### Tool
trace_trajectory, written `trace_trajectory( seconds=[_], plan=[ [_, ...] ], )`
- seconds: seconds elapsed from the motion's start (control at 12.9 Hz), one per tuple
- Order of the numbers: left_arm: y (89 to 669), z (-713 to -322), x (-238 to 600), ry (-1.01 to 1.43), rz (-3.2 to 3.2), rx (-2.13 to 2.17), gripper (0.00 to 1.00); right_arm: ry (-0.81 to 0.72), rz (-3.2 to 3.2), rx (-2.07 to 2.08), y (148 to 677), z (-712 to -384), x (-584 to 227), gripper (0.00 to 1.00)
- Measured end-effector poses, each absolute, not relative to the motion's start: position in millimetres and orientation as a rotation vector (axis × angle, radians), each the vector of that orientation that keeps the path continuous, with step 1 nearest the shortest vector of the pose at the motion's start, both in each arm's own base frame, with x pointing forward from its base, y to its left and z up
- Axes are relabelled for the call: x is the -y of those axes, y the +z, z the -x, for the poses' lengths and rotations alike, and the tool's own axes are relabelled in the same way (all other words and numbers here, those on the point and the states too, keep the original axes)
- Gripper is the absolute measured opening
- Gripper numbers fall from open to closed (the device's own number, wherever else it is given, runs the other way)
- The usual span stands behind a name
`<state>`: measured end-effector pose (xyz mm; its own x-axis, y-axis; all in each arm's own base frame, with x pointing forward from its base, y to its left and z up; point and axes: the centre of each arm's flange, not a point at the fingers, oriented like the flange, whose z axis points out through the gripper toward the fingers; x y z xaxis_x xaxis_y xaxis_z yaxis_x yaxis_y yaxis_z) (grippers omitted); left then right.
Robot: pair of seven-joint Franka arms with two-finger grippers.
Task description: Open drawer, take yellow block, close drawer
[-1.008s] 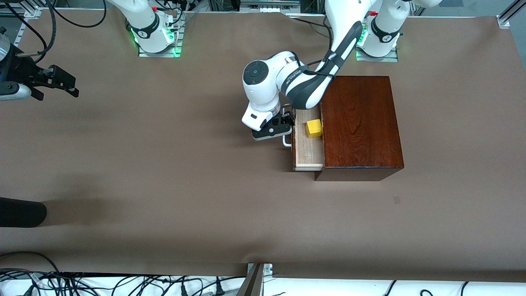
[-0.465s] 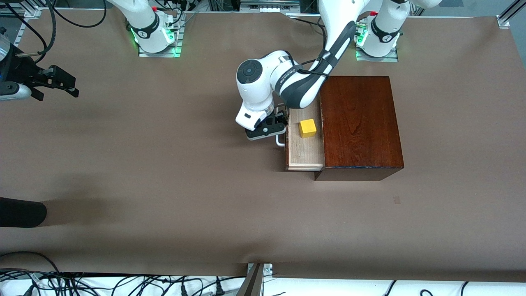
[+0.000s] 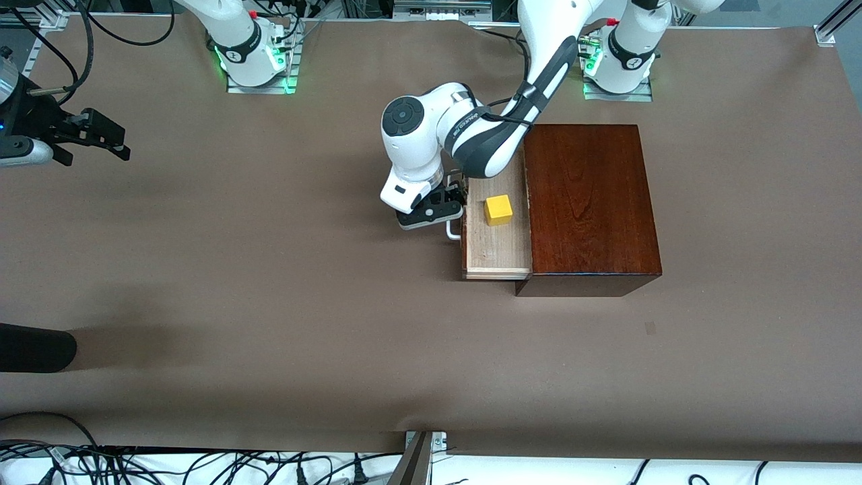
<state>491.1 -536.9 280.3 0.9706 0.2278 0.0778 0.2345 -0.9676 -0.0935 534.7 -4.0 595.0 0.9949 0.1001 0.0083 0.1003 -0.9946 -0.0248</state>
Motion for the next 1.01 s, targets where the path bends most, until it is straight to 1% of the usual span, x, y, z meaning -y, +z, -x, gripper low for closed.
trace_trajectory(
  seconds=[0.54, 1.01],
  plan=[
    [289, -487, 541, -0.076, 2.999, 0.365, 1.0, -0.011, 3.113, 0.157, 595, -535, 4, 1.0],
    [352, -469, 544, -0.039, 2.959, 0.375, 1.0, -0.013, 3.113, 0.157, 595, -535, 4, 1.0]
  ],
)
